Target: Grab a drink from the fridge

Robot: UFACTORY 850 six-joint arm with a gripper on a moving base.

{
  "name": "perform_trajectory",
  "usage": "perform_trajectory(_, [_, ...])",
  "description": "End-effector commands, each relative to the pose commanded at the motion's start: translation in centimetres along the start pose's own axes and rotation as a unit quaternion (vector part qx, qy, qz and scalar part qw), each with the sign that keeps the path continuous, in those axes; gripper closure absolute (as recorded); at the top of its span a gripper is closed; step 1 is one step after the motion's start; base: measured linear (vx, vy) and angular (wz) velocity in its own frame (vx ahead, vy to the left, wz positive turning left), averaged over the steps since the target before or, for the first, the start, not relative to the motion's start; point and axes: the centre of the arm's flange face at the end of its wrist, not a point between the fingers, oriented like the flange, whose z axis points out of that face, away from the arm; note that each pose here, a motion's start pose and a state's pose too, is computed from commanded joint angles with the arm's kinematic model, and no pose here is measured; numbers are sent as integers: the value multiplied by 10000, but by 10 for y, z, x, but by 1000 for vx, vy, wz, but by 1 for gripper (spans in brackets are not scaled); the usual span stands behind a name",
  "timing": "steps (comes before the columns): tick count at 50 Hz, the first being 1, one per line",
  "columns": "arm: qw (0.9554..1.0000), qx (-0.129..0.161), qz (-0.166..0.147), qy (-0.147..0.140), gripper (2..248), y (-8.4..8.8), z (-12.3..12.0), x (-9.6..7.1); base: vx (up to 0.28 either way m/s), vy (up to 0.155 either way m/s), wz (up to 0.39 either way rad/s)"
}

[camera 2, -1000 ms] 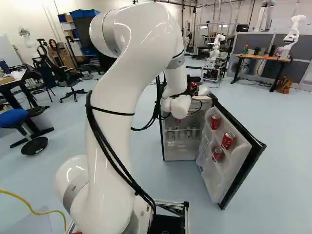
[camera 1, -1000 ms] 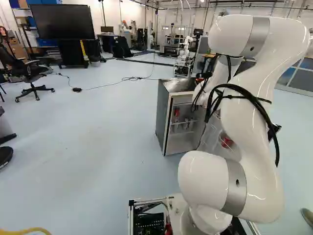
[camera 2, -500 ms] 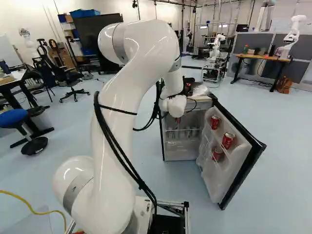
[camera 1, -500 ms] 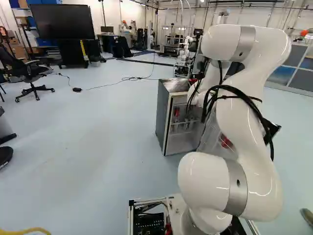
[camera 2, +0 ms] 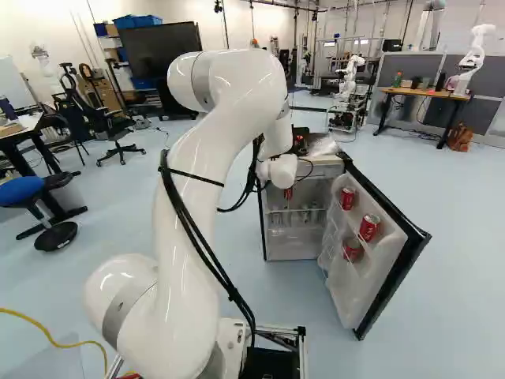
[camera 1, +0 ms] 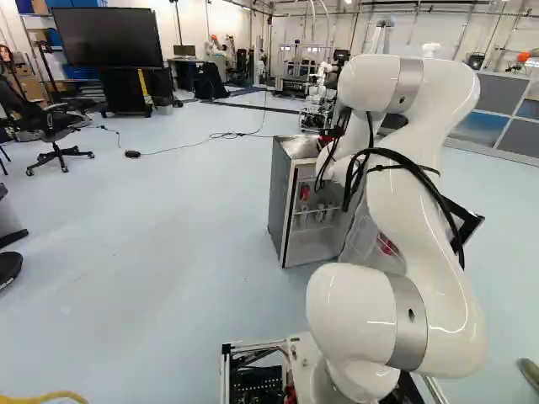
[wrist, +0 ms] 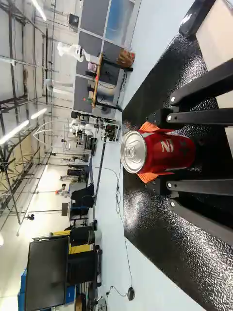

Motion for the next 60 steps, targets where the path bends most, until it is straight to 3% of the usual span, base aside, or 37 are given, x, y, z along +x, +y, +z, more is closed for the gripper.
perform_trajectory(6, [10000,0,0,0,153,0,0,0,0,0,0])
perform_trajectory(7, [10000,0,0,0,135,0,0,0,0,0,0])
perform_trajectory(11, [10000,0,0,0,135,0,0,0,0,0,0])
perform_trajectory(12, [10000,0,0,0,102,0,0,0,0,0,0])
perform_trajectory(16, [10000,0,0,0,102,0,0,0,0,0,0])
perform_trajectory(17, [10000,0,0,0,68,0,0,0,0,0,0])
perform_trajectory(22, [10000,0,0,0,68,0,0,0,0,0,0])
perform_trajectory(23, [10000,0,0,0,32,0,0,0,0,0,0])
perform_trajectory(27, [10000,-3,2,-10,32,0,-2,0,0,0,0])
perform_trajectory(28, [10000,-5,3,-15,3,0,-3,1,0,0,0])
perform_trajectory(45, [9998,-63,34,-160,3,3,-34,8,0,0,0])
perform_trajectory(60, [9997,-146,37,-182,3,7,-64,27,0,0,0])
